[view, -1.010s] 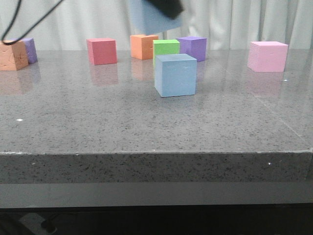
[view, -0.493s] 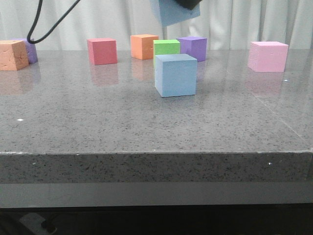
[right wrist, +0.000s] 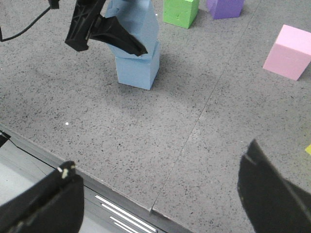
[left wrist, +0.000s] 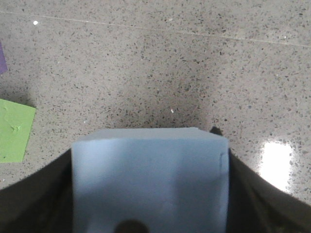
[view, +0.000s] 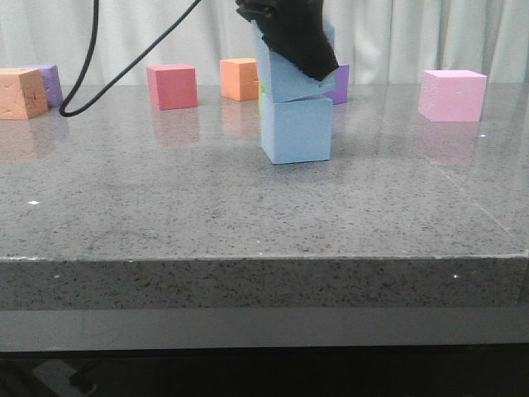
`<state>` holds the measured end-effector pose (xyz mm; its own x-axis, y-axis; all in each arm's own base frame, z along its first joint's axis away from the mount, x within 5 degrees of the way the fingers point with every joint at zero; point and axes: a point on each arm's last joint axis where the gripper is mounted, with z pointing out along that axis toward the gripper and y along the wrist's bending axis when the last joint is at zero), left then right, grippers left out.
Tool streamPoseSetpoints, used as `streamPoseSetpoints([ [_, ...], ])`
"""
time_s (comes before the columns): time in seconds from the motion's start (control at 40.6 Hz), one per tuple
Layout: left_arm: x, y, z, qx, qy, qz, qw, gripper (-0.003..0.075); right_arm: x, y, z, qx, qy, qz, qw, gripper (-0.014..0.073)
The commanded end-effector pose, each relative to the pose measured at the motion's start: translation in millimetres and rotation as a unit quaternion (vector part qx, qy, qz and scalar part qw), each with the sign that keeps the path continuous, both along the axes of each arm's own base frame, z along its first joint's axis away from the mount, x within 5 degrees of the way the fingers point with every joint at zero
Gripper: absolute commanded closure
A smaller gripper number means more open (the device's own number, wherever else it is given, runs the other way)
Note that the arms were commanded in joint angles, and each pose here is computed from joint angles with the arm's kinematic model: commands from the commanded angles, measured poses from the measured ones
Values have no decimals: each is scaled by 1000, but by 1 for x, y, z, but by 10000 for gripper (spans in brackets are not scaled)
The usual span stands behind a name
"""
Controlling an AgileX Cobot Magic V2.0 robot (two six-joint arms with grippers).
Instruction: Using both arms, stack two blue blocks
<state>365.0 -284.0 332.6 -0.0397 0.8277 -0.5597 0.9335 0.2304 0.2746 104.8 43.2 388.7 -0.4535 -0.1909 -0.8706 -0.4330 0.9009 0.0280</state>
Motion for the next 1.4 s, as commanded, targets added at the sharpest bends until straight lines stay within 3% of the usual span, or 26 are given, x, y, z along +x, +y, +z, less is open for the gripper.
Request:
streamPoseSetpoints([
  [0.0, -11, 2, 38, -45, -46, 1, 998, 351, 1, 0, 12, 16, -40, -5, 999, -52],
  [0.172, -11, 2, 38, -44, -46, 0, 998, 318, 1, 0, 12, 16, -40, -5, 999, -52],
  [0.37, -10, 2, 39, -49, -52, 4, 997, 174, 1, 0, 12, 16, -40, -5, 999, -52],
  [0.616, -10, 2, 41, -52, -53, 6, 997, 174, 1, 0, 12, 16, -40, -5, 999, -52],
  [0.764, -17, 7, 56, -67, -61, 14, 996, 174, 1, 0, 12, 16, -40, -5, 999, -52],
  [0.986, -33, 23, 94, -144, -25, 103, 984, 174, 1, 0, 12, 16, -40, -5, 999, -52],
  [1.207, -57, 48, 122, -170, 26, 203, 964, 174, 1, 0, 12, 16, -40, -5, 999, -52],
  [1.38, -73, 70, 143, -182, 7, 264, 947, 174, 1, 0, 12, 16, -40, -5, 999, -52],
])
